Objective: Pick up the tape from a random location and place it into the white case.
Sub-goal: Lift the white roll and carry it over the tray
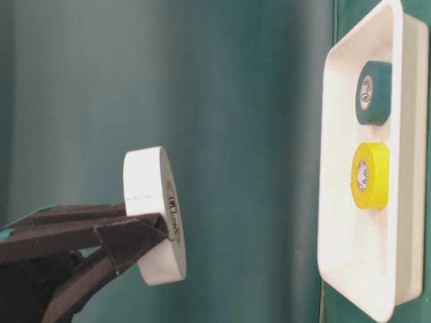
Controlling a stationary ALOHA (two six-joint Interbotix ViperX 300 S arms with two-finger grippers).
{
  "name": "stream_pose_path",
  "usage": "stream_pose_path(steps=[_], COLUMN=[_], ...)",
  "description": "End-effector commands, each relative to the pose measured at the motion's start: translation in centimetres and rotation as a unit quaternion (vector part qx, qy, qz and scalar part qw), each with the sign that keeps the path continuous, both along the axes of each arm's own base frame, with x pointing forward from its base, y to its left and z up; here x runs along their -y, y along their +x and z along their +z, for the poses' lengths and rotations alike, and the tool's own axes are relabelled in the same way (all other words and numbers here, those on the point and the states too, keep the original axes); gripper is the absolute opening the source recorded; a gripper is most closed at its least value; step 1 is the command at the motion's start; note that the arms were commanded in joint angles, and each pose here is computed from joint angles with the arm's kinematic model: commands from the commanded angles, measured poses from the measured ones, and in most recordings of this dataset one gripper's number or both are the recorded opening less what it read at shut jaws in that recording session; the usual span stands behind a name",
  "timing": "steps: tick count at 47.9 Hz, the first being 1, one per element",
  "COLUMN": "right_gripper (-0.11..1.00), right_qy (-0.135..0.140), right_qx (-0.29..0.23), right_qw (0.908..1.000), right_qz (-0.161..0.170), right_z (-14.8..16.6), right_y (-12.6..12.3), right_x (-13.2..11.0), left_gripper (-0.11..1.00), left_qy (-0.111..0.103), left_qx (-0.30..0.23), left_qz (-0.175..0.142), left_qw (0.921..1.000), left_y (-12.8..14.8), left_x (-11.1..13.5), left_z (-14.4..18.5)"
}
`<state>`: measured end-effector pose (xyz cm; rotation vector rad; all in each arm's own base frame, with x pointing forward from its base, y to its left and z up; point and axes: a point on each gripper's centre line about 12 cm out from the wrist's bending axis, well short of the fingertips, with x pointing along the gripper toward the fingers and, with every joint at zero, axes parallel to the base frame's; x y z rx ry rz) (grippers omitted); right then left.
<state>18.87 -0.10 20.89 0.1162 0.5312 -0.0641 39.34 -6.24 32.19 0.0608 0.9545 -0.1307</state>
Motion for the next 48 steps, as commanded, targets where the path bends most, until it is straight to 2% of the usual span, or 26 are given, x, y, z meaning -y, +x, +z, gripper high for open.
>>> stream_pose_path(steps=[1,25,37,48], right_gripper=[0.87,0.87,0.87,0.87], right_qy=[0.000,0.000,0.000,0.000], right_qx=[0.011,0.011,0.010,0.008], right_qw=[0.9999,0.9999,0.9999,1.0000], right_qz=[0.002,0.002,0.002,0.001], right_z=[0.9,0.8,0.8,0.7], right_y=[0.4,0.4,0.4,0.4], right_x=[-0.1,-0.1,0.0,0.0], left_gripper=[0.24,0.24,0.24,0.24], left_qy=[-0.004,-0.003,0.001,0.004], left_qx=[0.031,0.033,0.033,0.031], left_qz=[-0.002,0.006,0.036,0.087], left_qw=[0.9995,0.9994,0.9988,0.9957], left_y=[-0.3,-0.2,0.2,0.1], left_x=[0.0,-0.6,-3.2,-7.4], left_z=[2.2,2.3,2.2,2.2])
